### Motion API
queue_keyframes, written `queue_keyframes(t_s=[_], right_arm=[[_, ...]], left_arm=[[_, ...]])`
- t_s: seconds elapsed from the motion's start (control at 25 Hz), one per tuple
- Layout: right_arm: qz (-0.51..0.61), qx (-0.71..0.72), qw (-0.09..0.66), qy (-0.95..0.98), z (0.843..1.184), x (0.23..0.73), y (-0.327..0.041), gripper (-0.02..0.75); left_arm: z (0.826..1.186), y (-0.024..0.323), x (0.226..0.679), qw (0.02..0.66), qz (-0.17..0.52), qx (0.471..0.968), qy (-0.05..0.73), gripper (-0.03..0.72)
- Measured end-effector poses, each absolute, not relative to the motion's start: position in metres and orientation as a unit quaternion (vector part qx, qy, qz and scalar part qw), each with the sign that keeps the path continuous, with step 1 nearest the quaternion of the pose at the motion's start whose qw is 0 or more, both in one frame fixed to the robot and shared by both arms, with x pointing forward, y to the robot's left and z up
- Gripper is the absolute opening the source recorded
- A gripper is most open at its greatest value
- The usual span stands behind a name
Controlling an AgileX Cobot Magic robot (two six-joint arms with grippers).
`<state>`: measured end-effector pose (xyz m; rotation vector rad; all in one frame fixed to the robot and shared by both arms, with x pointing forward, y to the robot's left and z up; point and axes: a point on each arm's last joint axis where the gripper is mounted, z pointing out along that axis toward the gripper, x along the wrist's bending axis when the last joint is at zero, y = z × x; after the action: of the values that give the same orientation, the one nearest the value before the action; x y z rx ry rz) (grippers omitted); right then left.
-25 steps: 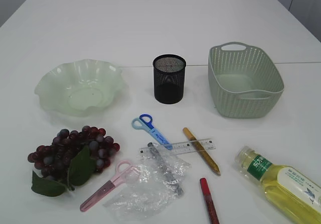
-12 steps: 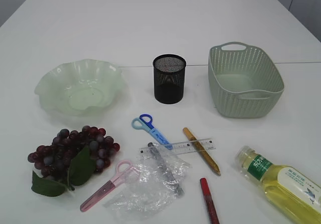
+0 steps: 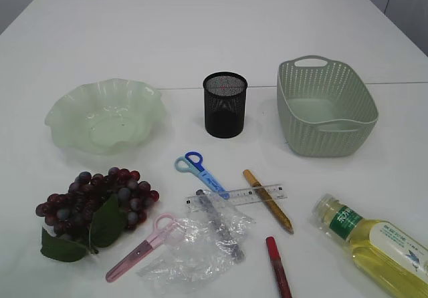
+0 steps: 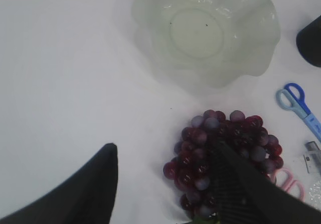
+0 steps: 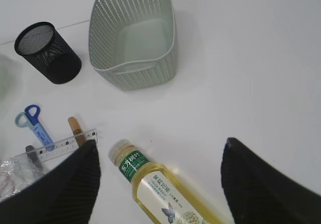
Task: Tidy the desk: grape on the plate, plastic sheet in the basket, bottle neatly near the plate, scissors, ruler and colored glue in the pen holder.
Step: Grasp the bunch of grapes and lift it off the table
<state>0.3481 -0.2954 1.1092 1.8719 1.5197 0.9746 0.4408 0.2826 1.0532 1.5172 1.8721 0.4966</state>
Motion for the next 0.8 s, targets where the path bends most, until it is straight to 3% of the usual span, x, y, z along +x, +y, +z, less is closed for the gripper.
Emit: queue_keyframes(t_s=[0.28, 0.44, 0.6, 0.8], right_arm=[[0.273, 0.709, 0.178, 0.626, 1.119, 0.419, -0.291, 0.552], [0.271, 0.684, 0.164, 0.657, 1.123, 0.432, -0.285, 0.552], [0.263, 0.66, 0.141, 0.69, 1.121, 0.427, -0.272, 0.552], [0.251, 0.627, 0.113, 0.729, 1.119, 0.42, -0.254, 0.552]], left_arm=[[1.048, 0.265, 0.509, 0.25, 0.123, 0.648, 0.709, 0.434], [1.019, 0.249, 0.524, 0.19, 0.076, 0.694, 0.691, 0.441], [0.99, 0.233, 0.532, 0.154, 0.05, 0.734, 0.659, 0.526], [0.965, 0.22, 0.543, 0.141, 0.04, 0.748, 0.648, 0.603]])
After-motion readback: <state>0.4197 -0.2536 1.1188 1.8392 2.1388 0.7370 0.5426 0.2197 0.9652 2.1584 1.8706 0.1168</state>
